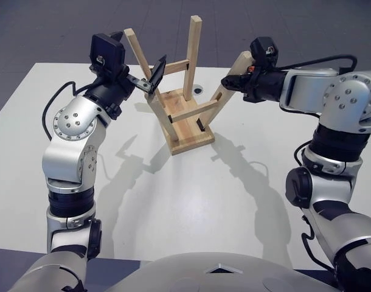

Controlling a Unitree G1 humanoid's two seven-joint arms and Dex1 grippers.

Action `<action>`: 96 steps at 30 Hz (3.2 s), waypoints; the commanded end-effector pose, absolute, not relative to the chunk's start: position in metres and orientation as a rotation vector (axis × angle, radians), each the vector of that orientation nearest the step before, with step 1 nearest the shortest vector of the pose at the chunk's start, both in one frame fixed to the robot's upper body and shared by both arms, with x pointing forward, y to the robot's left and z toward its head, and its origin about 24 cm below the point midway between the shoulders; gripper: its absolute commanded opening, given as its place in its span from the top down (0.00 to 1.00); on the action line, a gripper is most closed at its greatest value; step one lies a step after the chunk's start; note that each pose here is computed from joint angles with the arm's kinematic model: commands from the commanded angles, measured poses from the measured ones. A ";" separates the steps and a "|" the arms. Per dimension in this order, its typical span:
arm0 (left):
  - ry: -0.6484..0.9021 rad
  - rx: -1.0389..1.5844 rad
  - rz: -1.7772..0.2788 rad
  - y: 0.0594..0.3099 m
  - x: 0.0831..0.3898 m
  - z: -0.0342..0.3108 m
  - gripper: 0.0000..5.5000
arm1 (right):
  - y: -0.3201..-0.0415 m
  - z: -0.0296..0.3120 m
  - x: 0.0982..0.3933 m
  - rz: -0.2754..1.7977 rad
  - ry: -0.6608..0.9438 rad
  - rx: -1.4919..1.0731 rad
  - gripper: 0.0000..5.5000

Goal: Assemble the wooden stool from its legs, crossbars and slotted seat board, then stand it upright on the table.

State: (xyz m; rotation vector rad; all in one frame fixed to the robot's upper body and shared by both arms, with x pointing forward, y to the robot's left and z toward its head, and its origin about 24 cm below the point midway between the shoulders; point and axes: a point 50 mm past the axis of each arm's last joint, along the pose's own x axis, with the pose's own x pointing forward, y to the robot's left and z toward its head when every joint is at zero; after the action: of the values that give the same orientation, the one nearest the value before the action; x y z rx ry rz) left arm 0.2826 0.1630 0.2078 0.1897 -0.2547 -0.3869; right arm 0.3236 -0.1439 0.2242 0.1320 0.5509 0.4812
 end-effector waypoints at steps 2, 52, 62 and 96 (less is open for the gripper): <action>-0.173 0.156 -0.308 0.172 0.281 0.189 0.02 | -0.154 0.235 0.327 0.433 0.555 0.128 0.81; -0.158 0.074 -0.216 0.179 0.289 0.190 0.02 | -0.120 0.183 0.316 0.355 0.689 0.161 0.81; -0.151 0.074 -0.224 0.179 0.291 0.189 0.02 | -0.121 0.156 0.315 0.336 0.788 0.136 0.81; -0.149 0.076 -0.296 0.174 0.294 0.190 0.02 | -0.102 0.129 0.320 0.445 0.854 0.059 0.81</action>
State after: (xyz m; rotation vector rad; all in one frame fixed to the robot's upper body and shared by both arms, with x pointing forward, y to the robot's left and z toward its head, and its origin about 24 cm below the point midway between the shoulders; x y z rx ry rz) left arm 0.2929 0.1758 0.1932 0.0798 -0.1765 -0.2847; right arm 0.3349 -0.1021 0.1894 0.1263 0.5722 0.4805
